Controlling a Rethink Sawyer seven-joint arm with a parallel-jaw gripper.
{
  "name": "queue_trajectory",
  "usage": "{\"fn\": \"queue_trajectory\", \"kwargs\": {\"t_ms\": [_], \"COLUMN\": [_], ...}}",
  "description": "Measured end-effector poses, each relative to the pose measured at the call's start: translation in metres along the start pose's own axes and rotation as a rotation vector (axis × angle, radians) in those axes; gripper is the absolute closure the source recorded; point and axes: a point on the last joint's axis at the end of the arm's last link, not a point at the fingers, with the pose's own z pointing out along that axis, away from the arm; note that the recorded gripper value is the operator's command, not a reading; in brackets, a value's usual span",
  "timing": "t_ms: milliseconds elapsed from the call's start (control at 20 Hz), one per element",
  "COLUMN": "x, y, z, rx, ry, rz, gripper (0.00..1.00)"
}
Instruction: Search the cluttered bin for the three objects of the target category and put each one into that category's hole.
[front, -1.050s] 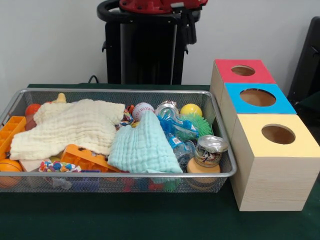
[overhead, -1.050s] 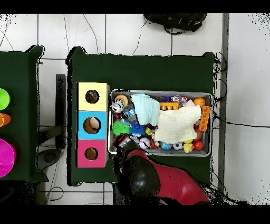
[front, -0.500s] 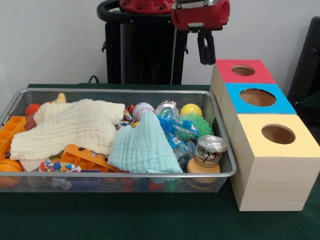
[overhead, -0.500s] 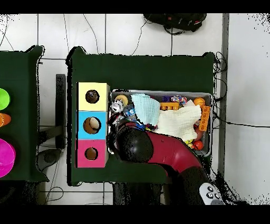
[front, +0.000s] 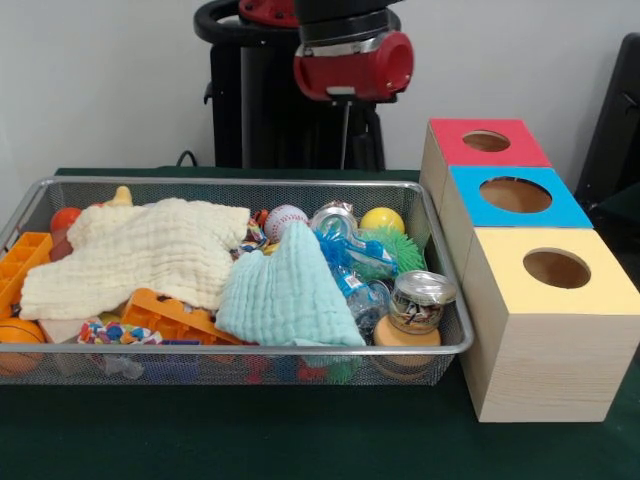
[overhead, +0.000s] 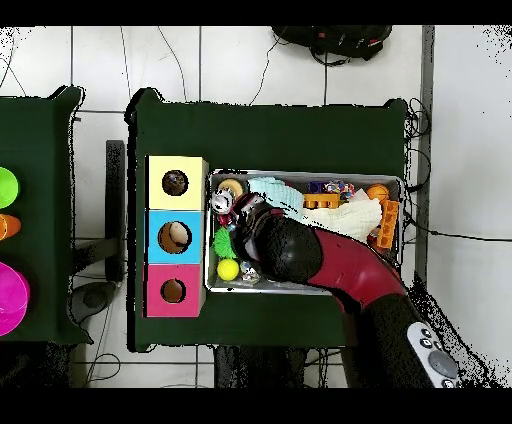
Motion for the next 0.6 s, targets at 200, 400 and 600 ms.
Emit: {"fn": "queue_trajectory", "kwargs": {"t_ms": [200,400,600], "x": [-0.021,-0.037,-0.043], "y": [-0.023,-0.027,-0.016], "z": [-0.002,-0.004,-0.011], "rx": [0.002,0.018,0.062], "ry": [-0.007,-0.033,-0.050], "rz": [0.052,0.037,-0.049], "gripper": [1.00,1.00,1.00]}}
